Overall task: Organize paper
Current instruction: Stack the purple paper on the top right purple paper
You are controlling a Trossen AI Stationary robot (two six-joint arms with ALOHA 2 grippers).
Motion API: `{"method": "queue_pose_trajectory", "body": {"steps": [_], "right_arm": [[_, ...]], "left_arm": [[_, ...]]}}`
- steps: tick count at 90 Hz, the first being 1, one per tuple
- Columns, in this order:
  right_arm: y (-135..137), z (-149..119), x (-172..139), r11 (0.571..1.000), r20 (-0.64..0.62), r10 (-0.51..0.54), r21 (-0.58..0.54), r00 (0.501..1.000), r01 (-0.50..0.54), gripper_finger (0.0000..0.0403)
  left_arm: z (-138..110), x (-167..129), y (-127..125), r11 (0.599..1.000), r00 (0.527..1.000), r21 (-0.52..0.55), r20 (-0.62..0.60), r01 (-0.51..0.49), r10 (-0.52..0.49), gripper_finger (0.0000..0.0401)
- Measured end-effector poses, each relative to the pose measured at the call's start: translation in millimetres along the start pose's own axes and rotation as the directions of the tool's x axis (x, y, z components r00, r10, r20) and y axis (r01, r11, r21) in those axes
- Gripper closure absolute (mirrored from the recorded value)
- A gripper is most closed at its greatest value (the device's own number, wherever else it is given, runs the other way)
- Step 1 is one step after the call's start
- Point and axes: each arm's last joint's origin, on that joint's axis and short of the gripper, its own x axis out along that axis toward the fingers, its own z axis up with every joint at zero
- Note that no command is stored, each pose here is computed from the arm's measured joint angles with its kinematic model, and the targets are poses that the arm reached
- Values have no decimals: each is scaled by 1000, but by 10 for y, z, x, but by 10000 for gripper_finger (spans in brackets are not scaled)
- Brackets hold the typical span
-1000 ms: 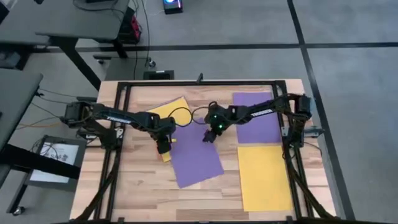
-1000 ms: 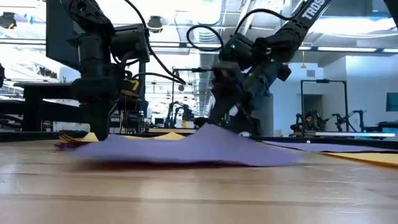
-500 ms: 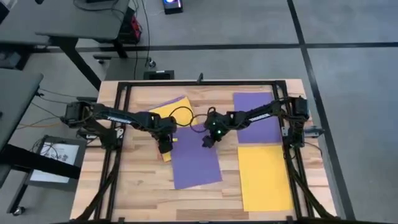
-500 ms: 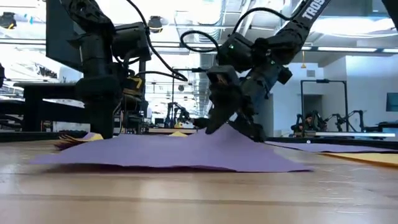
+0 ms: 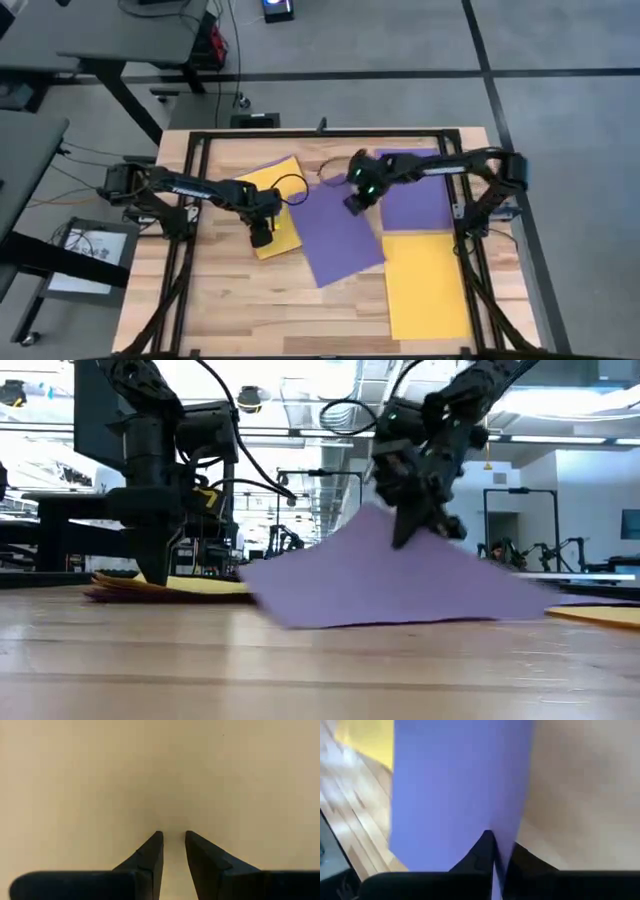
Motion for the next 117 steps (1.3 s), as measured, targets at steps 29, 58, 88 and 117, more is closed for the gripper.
{"method": "queue_pose_trajectory", "body": {"steps": [29,58,88,117], "right_arm": [[-933,76,-955,952,33,-156,271,987,142,403],[-1522,-163,-1181,879,-145,-339,302,930,368,403],[-1582,-144,-1196,805,-126,-440,383,889,453,403],[-1445,-187,-1120,684,-183,-549,463,816,564,403]], "left_arm": [[4,0,-1,1000,1000,18,4,1,-1,336],[4,0,-1,1000,1000,18,4,1,-2,336],[4,1,-1,1000,1000,16,4,1,-1,336],[4,1,-1,1000,1000,15,4,1,-1,336]]}}
